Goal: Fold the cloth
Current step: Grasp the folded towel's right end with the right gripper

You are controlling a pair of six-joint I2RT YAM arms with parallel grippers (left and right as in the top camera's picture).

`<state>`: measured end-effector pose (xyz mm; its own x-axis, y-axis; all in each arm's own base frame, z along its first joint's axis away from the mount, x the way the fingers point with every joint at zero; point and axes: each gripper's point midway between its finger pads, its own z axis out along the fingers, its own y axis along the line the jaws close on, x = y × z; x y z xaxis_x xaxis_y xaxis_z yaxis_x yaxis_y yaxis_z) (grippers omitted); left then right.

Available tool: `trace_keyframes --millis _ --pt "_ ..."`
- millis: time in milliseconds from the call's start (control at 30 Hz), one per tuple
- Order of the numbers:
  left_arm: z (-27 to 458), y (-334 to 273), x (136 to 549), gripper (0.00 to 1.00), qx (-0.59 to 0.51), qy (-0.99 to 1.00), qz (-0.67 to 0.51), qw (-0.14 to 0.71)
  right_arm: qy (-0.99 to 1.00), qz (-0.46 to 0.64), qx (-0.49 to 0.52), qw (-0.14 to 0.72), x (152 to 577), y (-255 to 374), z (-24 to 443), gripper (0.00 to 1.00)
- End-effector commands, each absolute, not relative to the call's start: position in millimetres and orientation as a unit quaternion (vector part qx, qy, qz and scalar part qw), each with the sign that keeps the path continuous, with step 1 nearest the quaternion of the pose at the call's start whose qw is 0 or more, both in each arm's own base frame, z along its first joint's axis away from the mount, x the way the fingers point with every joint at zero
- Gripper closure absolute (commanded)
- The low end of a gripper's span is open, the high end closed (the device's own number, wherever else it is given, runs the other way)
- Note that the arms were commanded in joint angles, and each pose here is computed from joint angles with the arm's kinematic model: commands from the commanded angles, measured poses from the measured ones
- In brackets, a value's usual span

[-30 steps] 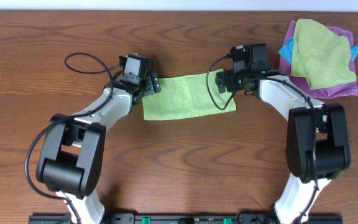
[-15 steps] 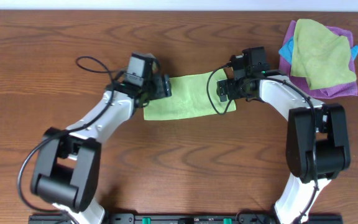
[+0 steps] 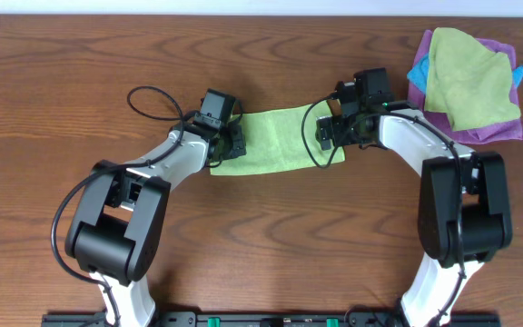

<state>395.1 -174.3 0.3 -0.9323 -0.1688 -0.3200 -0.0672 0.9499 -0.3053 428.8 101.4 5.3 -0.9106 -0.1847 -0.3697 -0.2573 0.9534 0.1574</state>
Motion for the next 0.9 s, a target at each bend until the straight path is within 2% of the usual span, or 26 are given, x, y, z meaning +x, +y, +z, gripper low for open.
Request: trace_keyframes --millis 0,67,133,167,333,533,567,600,633,733,767,800,867 --pt "-21 -168 392 0.94 -0.077 0.977 -0.127 0.153 0.969 0.129 -0.121 0.17 424 112 9 0.03" --pt "-24 -168 391 0.94 -0.077 0.978 -0.125 0.15 0.968 0.136 -0.123 0.17 423 116 9 0.06" --pt "-25 -168 391 0.94 -0.077 0.978 -0.125 0.149 0.967 0.14 -0.127 0.169 422 120 10 0.21" --pt "-25 -168 391 0.94 -0.077 0.978 -0.125 0.149 0.967 0.142 -0.13 0.168 421 123 10 0.25" --pt "-25 -168 391 0.94 -0.077 0.978 -0.125 0.149 0.966 0.142 -0.147 0.161 414 137 8 0.3" --pt "-25 -168 391 0.94 -0.077 0.978 -0.125 0.149 0.966 0.133 -0.155 0.159 411 145 7 0.51" --pt "-25 -168 391 0.94 -0.077 0.978 -0.125 0.149 0.968 0.125 -0.15 0.159 411 143 6 0.52" --pt "-25 -168 391 0.94 -0.077 0.978 -0.125 0.149 0.97 0.116 -0.144 0.159 412 139 6 0.57" --pt "-25 -168 391 0.94 -0.077 0.978 -0.125 0.149 0.972 0.106 -0.136 0.159 413 136 5 0.67" --pt "-25 -168 391 0.94 -0.077 0.978 -0.125 0.149 0.976 0.076 -0.124 0.162 416 125 3 0.84" --pt "-25 -168 391 0.94 -0.077 0.978 -0.125 0.149 0.977 0.06 -0.121 0.166 418 120 3 0.95" --pt "-25 -168 391 0.94 -0.077 0.978 -0.125 0.149 0.977 0.05 -0.12 0.168 419 117 3 0.99" --pt "-25 -168 391 0.94 -0.077 0.978 -0.125 0.149 0.977 0.043 -0.119 0.172 421 114 3 0.99"
